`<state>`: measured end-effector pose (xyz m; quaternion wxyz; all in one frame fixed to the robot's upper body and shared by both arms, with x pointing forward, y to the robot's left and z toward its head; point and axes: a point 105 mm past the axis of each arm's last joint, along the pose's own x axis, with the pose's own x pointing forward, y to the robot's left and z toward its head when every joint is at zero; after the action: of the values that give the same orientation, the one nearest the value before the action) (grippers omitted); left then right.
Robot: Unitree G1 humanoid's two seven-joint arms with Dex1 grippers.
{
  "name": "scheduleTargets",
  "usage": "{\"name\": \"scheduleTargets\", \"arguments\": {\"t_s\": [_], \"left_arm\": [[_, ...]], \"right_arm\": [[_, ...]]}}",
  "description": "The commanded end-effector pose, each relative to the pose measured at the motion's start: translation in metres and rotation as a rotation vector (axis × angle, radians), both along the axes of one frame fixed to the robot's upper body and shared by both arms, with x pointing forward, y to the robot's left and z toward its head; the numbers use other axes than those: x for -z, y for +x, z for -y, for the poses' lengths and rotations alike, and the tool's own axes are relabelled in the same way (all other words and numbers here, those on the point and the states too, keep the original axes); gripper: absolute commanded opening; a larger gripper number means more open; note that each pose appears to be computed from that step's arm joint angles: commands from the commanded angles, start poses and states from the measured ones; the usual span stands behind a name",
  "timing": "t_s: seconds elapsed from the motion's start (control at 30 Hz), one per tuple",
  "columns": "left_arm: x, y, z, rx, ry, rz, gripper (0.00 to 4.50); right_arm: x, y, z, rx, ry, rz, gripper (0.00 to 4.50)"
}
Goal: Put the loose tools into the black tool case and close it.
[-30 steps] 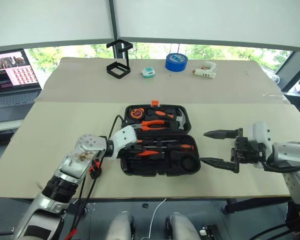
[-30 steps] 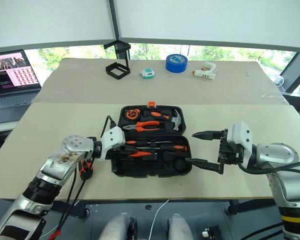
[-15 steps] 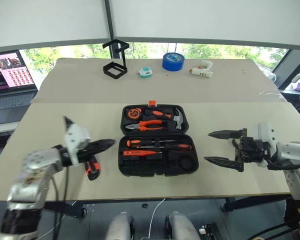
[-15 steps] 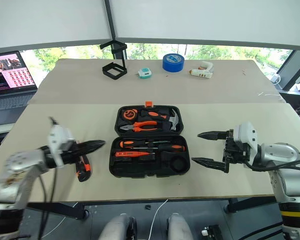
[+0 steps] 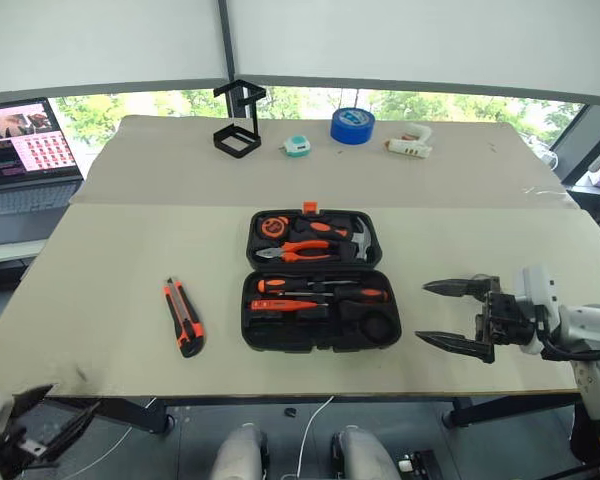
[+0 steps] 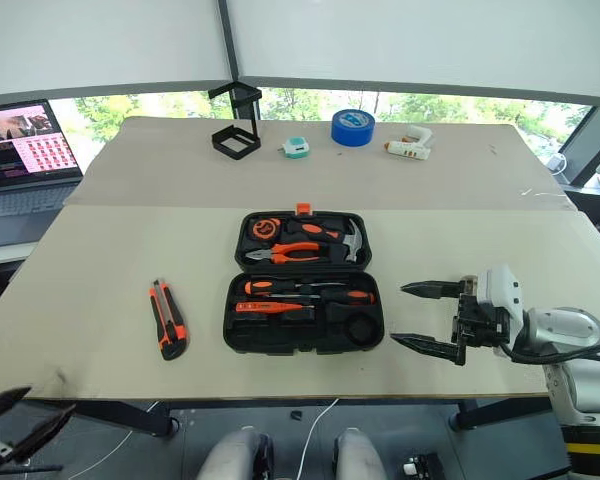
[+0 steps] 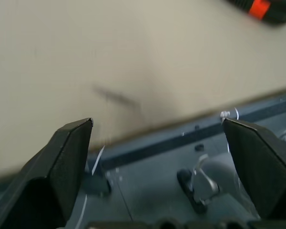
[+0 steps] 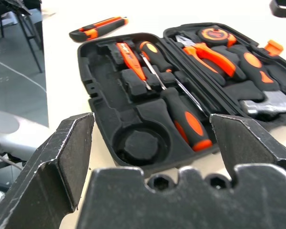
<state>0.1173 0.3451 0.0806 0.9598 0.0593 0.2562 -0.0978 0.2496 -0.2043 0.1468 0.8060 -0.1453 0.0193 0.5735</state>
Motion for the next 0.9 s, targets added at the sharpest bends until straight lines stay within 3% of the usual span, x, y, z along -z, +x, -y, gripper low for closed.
{"name": "scheduleTargets", "arguments": {"t_s": [0.03,0.17,0.37,0.47,0.67,0.9], "left_arm": [[-0.030,0.034,0.022,-0.032,-0.025,0.064,4.48],[-0.052,0.068,0.062,-0.002,-0.144,0.062,4.48],[-0.040,0.103,0.108,-0.118,-0.279,0.023,4.48],[-0.032,0.117,0.121,-0.214,-0.253,0.019,4.48],[-0.018,0.129,0.140,-0.293,-0.235,-0.018,4.48],[-0.003,0.132,0.136,-0.375,-0.163,-0.046,4.48]], "right_arm": [[-0.017,-0.002,-0.016,-0.068,0.010,0.109,4.50],[-0.032,0.002,-0.033,-0.103,0.058,0.148,4.50],[-0.045,0.004,-0.049,-0.217,0.159,0.188,4.50],[-0.055,0.009,-0.057,-0.229,0.216,0.210,4.50],[-0.056,0.009,-0.065,-0.252,0.238,0.207,4.50],[-0.056,0.010,-0.069,-0.250,0.246,0.194,4.50]]}}
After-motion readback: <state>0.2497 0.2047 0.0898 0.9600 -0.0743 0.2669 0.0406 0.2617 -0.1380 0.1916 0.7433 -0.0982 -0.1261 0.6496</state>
